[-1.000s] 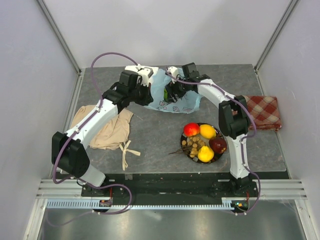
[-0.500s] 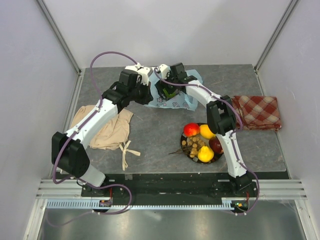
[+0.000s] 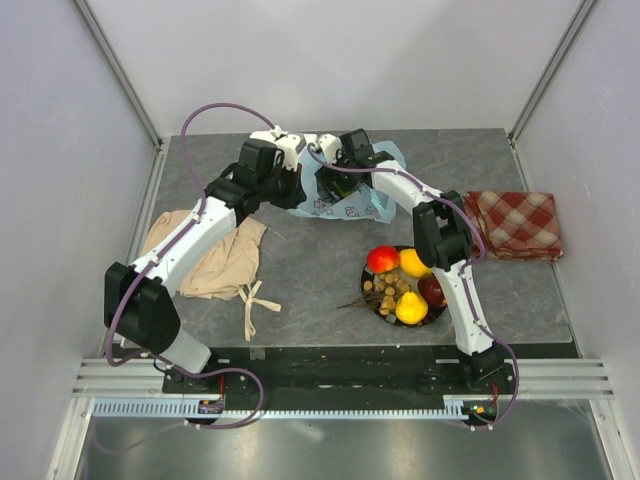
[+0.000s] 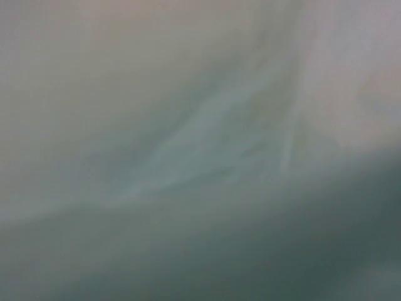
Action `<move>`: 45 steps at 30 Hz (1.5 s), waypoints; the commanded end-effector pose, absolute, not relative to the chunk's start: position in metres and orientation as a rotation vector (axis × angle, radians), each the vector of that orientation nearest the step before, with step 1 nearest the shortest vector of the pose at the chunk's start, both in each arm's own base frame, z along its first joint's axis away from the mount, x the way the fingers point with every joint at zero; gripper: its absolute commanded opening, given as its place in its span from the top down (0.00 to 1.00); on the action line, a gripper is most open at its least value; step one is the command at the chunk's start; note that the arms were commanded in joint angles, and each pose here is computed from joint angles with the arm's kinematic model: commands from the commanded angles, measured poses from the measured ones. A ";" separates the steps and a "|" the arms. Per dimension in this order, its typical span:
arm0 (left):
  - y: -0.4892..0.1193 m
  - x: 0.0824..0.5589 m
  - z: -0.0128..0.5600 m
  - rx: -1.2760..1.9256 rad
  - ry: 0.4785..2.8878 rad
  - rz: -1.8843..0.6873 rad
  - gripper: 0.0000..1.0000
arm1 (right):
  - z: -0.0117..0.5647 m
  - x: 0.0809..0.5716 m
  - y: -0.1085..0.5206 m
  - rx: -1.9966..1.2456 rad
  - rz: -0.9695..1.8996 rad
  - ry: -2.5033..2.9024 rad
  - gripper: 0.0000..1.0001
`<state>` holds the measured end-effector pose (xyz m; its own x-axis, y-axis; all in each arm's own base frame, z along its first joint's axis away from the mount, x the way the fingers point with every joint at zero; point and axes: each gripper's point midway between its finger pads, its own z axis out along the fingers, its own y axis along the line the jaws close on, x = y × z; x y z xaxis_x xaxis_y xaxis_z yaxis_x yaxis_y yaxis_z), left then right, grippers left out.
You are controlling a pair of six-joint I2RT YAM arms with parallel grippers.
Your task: Take the fake fruits out of the plastic bag
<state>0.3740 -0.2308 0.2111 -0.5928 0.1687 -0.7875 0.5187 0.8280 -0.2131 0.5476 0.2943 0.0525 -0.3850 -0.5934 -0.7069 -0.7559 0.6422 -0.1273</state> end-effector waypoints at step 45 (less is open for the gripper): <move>-0.241 0.403 0.250 0.474 2.047 -0.555 0.98 | 0.153 0.249 0.113 -1.625 0.613 2.264 0.50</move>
